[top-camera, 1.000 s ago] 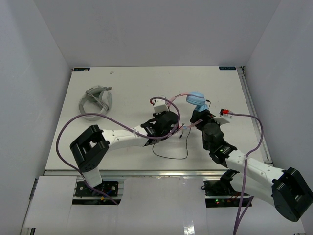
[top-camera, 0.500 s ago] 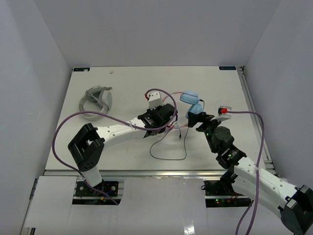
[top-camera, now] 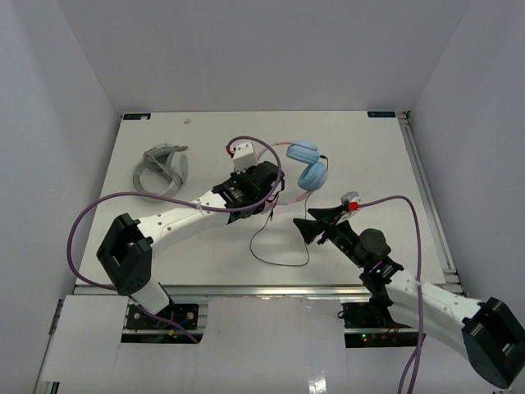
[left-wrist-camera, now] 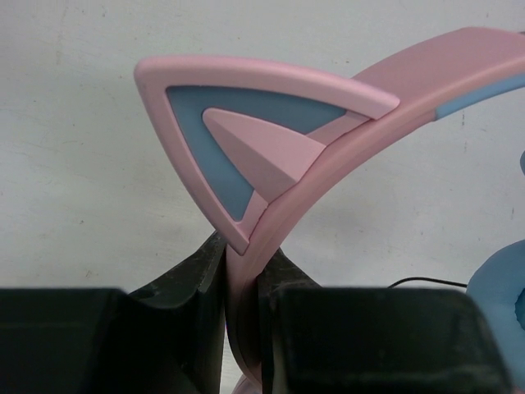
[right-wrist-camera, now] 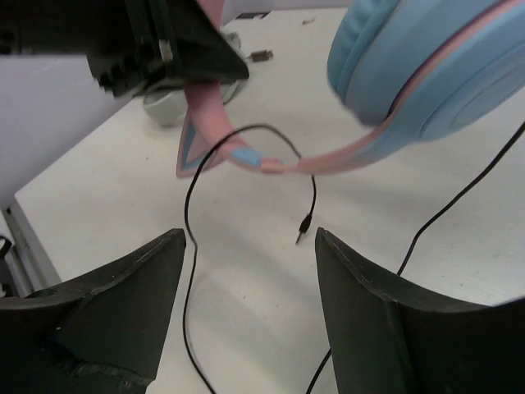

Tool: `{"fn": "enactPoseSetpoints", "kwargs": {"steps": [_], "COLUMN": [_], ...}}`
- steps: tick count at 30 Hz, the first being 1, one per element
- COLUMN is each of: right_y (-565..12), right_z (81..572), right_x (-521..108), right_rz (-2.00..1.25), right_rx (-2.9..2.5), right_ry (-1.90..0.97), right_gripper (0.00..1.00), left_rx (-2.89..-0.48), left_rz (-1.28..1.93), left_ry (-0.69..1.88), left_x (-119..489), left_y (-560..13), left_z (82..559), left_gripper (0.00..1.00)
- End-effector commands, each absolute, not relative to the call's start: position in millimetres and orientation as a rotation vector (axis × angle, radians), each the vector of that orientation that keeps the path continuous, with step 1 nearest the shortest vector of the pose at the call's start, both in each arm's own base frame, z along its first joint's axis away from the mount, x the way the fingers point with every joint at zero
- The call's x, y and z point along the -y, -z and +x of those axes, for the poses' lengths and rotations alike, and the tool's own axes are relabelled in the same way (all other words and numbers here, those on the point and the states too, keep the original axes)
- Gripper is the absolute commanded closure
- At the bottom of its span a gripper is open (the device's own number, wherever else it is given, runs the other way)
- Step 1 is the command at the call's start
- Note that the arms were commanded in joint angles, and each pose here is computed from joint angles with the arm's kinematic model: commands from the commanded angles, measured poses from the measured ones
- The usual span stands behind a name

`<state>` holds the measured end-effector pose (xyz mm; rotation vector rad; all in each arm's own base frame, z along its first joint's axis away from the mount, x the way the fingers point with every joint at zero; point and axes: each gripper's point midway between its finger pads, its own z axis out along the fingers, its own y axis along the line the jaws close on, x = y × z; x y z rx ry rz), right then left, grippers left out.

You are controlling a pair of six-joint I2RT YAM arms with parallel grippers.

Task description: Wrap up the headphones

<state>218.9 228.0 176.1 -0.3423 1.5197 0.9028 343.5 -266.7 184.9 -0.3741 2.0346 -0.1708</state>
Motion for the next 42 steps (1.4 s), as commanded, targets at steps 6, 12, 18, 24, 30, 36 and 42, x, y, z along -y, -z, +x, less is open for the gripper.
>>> {"fn": "enactPoseSetpoints", "kwargs": {"steps": [6,12,18,24,30,36,42], "right_y": [-225,-230,-230,-231,-247,-261,-266], "right_z": [189,196,208,228,234,235,237], "right_x": [-257,-276,-289,-296,-307,-314,-322], "right_rz": [-0.447,-0.402,-0.316,-0.243,-0.244,-0.238,-0.252], "right_rx": [-1.213,-1.215,-1.221,-1.199,-1.126,-1.069,-1.017], "right_ry": [-1.045,-1.021,-0.99,-0.937,-0.931,-0.934,-0.926], "right_gripper": [0.35,0.39,0.4,0.4,0.39,0.39,0.4], "left_rx": [-1.875,-1.857,-1.854,-1.853,-1.857,-1.868,-1.86], "left_rz": [-0.573,-0.601,-0.613,-0.634,-0.65,-0.664,-0.679], "left_ry": [0.327,0.332,0.327,0.333,0.352,0.369,0.373], "left_x": [265,271,269,261,257,257,252], "left_y": [-263,-276,-281,-278,-276,-271,-272], "left_z": [351,357,357,350,346,342,339], "left_gripper": [1.0,1.0,1.0,1.0,1.0,1.0,1.0]}}
